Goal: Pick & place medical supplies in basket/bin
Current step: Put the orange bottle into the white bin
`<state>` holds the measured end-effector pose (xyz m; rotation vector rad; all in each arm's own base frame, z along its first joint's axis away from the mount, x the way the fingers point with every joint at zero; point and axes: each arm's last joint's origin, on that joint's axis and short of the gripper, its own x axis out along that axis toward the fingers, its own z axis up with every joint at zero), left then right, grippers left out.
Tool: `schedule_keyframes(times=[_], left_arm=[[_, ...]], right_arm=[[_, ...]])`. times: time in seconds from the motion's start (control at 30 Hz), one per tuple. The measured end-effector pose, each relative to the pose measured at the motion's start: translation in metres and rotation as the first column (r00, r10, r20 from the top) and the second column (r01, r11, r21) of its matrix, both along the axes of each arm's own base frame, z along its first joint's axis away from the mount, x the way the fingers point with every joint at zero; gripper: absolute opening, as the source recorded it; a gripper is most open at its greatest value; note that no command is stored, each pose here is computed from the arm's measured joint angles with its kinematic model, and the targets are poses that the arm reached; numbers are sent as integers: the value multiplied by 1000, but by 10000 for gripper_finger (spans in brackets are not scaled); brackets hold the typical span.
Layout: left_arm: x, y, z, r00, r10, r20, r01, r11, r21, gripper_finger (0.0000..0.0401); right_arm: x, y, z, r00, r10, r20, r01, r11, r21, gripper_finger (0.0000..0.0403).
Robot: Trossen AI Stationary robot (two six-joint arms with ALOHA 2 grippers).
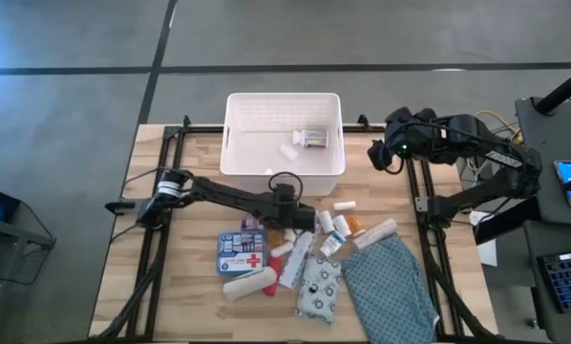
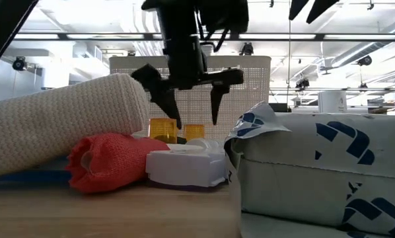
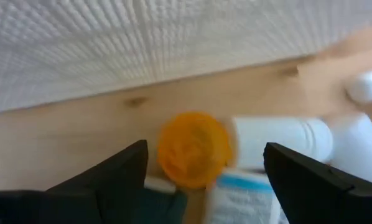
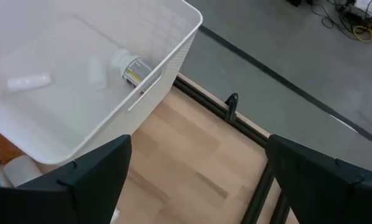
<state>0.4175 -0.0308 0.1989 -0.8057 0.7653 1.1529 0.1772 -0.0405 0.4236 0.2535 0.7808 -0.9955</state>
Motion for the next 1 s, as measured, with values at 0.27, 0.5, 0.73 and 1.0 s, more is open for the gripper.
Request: schedule_keyframes(times=[0.27, 0.5, 0.73, 1.0], left_arm=[[-7, 1, -13, 998, -13, -57, 10, 999, -45, 222], [-5, -1, -11, 997, -53, -56, 51, 998, -29, 145], [-7, -6, 11, 997, -79, -21, 80, 996, 43, 132], [-23, -64, 111, 869, -398, 293, 382, 917, 111, 132]], right_arm=[[0, 0, -1, 1000, 11, -12, -11, 1000, -4, 359], [1, -2, 0, 1000, 11, -12, -11, 1000, -11, 359], [3, -2, 1, 1000, 21, 4, -21, 1000, -18, 359], [0, -2, 2, 1000, 29, 5, -29, 999, -20, 359]])
